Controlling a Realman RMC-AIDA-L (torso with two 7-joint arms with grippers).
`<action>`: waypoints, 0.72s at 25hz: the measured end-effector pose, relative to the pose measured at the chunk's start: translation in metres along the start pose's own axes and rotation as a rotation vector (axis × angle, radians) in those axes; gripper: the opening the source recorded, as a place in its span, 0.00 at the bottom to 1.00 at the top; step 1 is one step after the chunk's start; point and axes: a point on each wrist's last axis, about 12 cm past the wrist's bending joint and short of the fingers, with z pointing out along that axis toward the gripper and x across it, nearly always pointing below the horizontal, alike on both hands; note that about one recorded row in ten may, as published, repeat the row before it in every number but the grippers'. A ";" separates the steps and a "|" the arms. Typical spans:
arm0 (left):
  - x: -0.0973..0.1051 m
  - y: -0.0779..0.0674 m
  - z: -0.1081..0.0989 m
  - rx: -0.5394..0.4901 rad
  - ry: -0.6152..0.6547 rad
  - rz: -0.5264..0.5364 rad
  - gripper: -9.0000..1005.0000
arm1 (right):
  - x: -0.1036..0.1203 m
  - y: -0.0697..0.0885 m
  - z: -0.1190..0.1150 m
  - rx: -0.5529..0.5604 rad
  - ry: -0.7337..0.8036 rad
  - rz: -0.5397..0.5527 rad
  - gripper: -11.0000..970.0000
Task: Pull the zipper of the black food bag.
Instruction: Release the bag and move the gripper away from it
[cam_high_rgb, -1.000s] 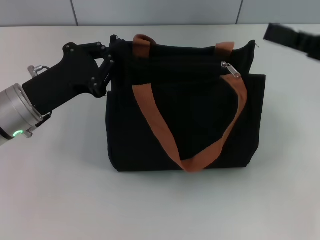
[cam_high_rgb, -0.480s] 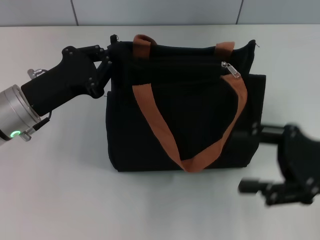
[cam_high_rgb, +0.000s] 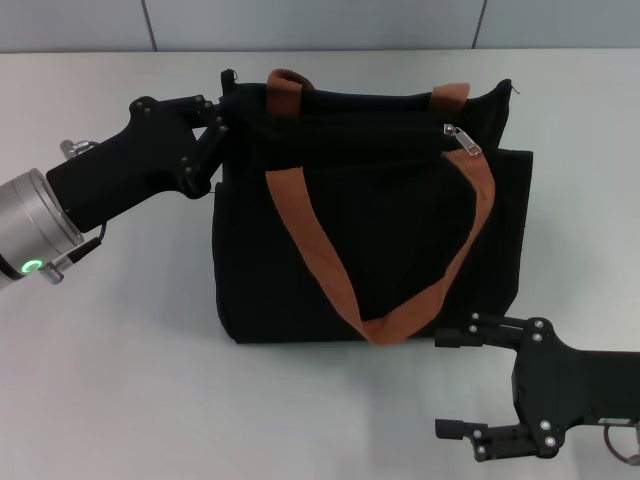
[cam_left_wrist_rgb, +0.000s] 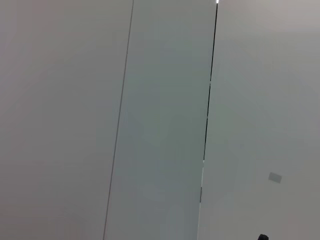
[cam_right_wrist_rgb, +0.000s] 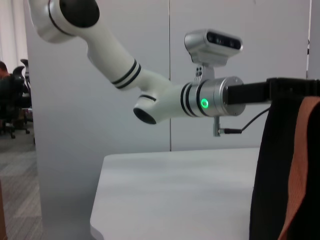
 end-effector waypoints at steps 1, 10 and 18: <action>0.000 0.000 0.000 0.000 0.000 0.000 0.11 | 0.001 0.001 0.000 0.000 0.000 0.001 0.84; 0.000 0.001 0.001 -0.006 0.007 0.005 0.11 | 0.002 -0.002 0.003 0.014 0.016 -0.001 0.84; 0.003 0.002 -0.004 -0.046 0.001 -0.009 0.11 | 0.003 -0.004 0.006 0.015 0.020 0.002 0.84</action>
